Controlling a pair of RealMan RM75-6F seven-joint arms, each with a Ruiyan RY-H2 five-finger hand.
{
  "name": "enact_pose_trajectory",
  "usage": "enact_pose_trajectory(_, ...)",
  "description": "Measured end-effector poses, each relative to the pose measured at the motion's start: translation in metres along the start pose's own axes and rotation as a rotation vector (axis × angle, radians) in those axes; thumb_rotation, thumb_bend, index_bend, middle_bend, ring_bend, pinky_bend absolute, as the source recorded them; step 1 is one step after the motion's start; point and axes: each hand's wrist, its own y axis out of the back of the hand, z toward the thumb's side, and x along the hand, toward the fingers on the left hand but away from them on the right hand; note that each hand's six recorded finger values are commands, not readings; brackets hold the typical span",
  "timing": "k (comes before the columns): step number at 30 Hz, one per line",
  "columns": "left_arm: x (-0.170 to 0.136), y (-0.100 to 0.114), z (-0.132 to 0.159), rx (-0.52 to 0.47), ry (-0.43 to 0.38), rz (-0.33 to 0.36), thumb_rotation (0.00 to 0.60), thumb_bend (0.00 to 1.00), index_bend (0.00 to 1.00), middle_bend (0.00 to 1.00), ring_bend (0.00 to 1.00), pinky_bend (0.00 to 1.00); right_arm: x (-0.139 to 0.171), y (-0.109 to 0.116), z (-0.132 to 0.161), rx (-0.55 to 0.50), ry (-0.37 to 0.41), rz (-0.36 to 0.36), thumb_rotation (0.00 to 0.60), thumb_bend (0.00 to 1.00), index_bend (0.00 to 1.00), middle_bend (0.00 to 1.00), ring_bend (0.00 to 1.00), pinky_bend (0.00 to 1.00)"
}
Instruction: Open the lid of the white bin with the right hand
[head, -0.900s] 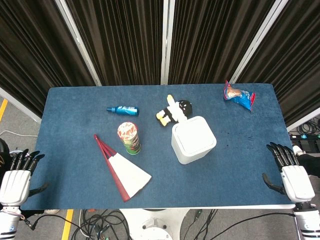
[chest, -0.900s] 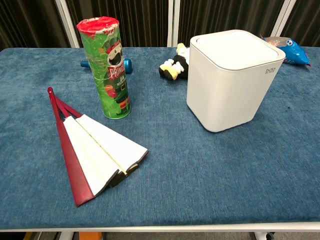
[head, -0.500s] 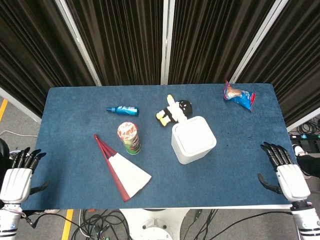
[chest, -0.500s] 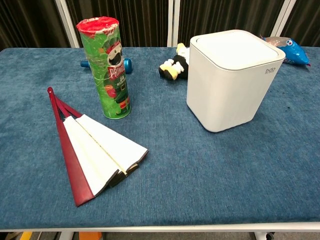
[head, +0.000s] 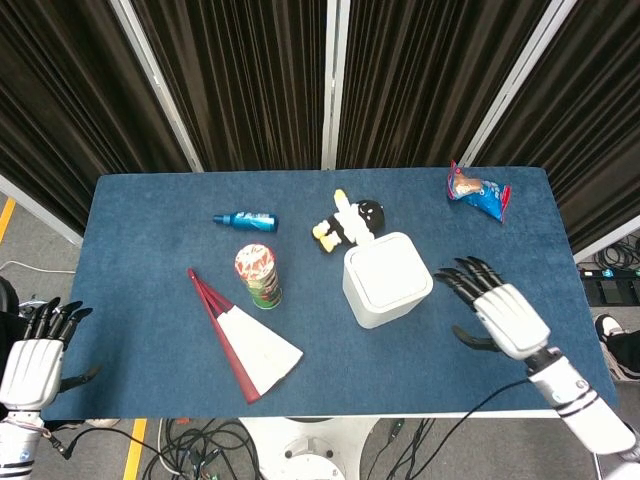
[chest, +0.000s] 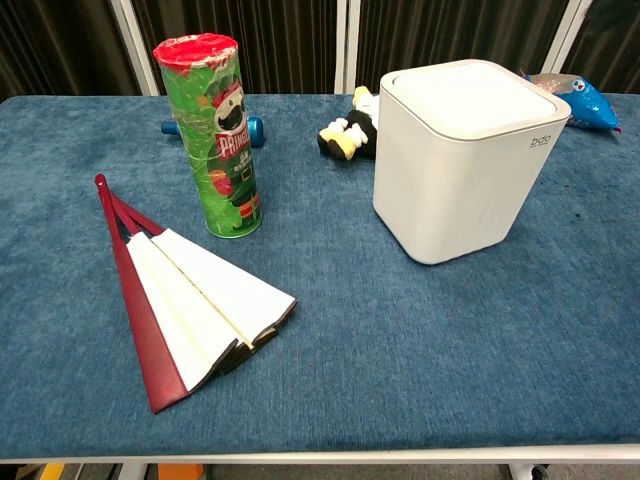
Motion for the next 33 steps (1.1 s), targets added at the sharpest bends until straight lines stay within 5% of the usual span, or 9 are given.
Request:
enact_pose_trajectory(7,0.000,-0.004,-0.004,-0.009,0.006,-0.012,0.600,0.00,0.19,0.13,0.02,0.09,-0.044,-0.019,0.023,0.016,0.048,0.095,0.600,0.21,0.18,0.19,0.00,0.00)
enact_pose_trajectory(21,-0.005,-0.007,-0.010,-0.026,0.019,-0.016,0.600,0.00,0.19,0.13,0.02,0.09,-0.063,-0.065,0.024,-0.003,0.018,0.189,0.600,0.24,0.31,0.30,0.00,0.00)
enact_pose_trajectory(27,-0.006,-0.007,-0.012,-0.030,0.022,-0.011,0.600,0.00,0.19,0.13,0.02,0.09,-0.062,-0.046,0.023,-0.013,0.017,0.079,0.600,0.25,0.20,0.22,0.00,0.00)
enact_pose_trajectory(33,-0.002,-0.006,-0.010,-0.033,0.012,-0.008,0.600,0.00,0.19,0.13,0.02,0.09,-0.050,-0.010,0.008,-0.017,-0.030,-0.092,0.600,0.27,0.00,0.09,0.00,0.00)
